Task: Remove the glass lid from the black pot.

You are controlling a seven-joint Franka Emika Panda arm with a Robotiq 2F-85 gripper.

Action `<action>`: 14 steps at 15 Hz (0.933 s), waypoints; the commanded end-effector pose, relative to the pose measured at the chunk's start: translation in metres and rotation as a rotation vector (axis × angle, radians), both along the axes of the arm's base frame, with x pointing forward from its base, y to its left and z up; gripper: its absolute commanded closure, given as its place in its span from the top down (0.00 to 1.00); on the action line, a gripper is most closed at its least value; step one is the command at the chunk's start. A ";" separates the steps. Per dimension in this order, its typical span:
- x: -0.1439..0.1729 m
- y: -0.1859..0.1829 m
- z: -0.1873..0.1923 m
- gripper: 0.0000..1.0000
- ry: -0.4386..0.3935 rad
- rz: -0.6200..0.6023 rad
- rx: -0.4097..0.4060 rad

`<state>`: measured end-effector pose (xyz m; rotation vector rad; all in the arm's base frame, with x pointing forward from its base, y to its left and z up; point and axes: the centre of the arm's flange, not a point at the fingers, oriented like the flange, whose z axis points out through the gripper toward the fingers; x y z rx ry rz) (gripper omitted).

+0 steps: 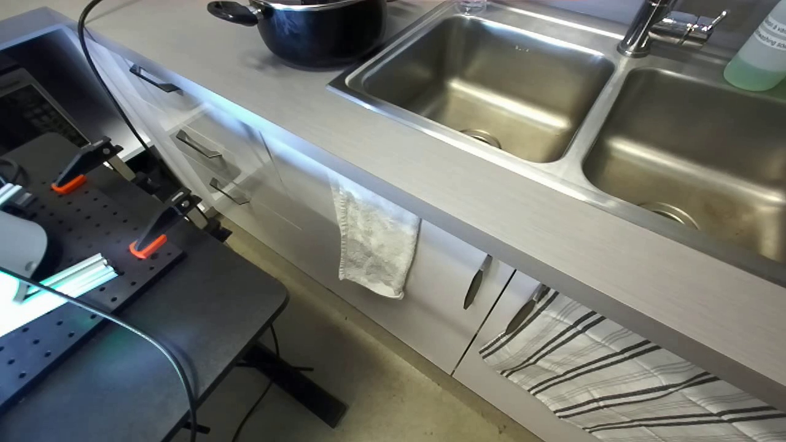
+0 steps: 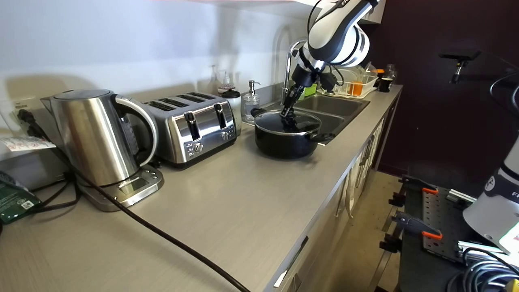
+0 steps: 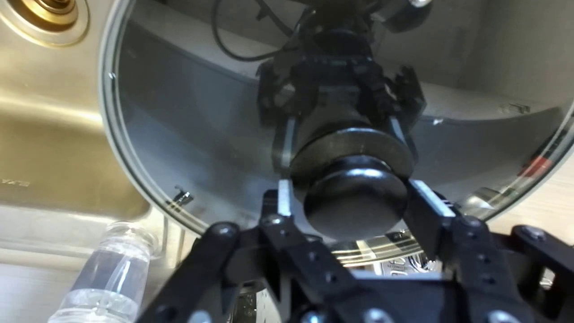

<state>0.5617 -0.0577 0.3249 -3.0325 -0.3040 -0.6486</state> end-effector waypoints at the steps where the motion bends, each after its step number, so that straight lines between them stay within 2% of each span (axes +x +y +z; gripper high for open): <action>1: 0.002 0.000 -0.005 0.35 -0.015 0.000 -0.004; 3: 0.003 0.001 -0.003 0.25 -0.020 0.001 -0.004; 8: 0.001 0.001 -0.002 0.25 -0.019 0.002 0.001; 14: -0.012 0.007 0.018 0.25 -0.041 0.017 0.021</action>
